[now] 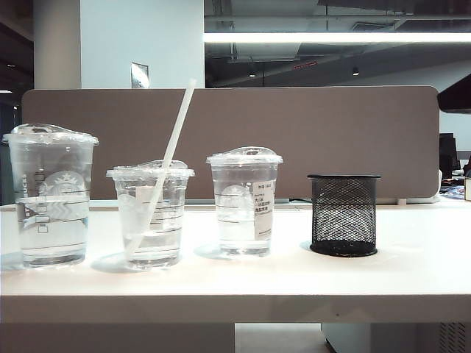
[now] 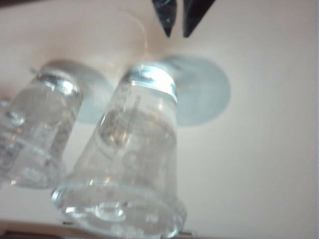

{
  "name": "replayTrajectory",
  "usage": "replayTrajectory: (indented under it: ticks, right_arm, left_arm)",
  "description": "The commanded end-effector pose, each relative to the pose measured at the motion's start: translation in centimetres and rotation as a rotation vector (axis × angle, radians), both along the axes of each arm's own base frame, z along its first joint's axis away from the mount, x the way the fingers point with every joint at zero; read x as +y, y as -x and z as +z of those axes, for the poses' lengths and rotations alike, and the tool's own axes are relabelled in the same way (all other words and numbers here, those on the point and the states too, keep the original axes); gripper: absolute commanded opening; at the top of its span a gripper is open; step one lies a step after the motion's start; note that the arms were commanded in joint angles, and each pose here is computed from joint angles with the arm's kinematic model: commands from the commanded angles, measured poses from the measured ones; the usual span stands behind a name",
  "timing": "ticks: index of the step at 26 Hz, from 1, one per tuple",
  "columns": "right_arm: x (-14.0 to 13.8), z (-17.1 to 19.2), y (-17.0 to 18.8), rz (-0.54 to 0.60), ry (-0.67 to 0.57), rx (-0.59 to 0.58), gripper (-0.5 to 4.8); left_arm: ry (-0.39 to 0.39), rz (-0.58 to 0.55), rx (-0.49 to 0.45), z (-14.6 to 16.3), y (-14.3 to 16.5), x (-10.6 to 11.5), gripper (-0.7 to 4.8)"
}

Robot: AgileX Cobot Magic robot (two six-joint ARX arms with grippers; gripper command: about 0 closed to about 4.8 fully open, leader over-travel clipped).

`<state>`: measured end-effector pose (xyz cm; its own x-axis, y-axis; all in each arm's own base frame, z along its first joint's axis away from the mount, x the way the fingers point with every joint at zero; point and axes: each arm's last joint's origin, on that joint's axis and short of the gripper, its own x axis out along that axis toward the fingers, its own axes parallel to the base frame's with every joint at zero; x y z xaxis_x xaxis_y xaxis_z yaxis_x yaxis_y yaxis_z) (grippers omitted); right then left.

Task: Pick up the straw and insert it into the small coffee cup.

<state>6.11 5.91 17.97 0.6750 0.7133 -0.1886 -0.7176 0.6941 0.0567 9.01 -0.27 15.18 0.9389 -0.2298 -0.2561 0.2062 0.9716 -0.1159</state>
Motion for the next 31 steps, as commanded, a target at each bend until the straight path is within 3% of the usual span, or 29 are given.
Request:
replayTrajectory:
  ticks: [1,4,9,12,14,21,31]
  right_arm:
    - [0.01,0.26,0.03,0.005,-0.016,-0.01,0.13]
    - [0.0,0.26,0.02,0.005,-0.016,-0.01,0.13]
    - [0.0,0.26,0.02,0.005,-0.016,-0.01,0.13]
    - [0.0,0.27,0.03,0.005,-0.016,-0.011,0.13]
    - [0.0,0.26,0.03,0.005,-0.016,-0.01,0.13]
    - [0.0,0.27,0.03,0.005,-0.016,-0.011,0.13]
    - [0.0,0.26,0.02,0.005,-0.016,-0.01,0.13]
  left_arm:
    - [-0.037,0.0,-0.13,-0.03,-0.57,0.06,0.23]
    - [-0.03,0.017,-0.194,0.63,-0.65,0.05,0.25]
    - [-0.023,0.024,-0.2,0.72,-0.67,-0.29,0.25]
    - [-0.033,0.139,-0.198,0.72,-0.71,-0.25,0.25]
    - [0.006,0.279,-0.193,0.75,-0.71,-0.06,0.25]
    - [-0.047,0.127,-0.193,0.66,-0.7,-0.41,0.25]
    - [-0.05,0.12,-0.154,0.28,-0.66,-0.42,0.25]
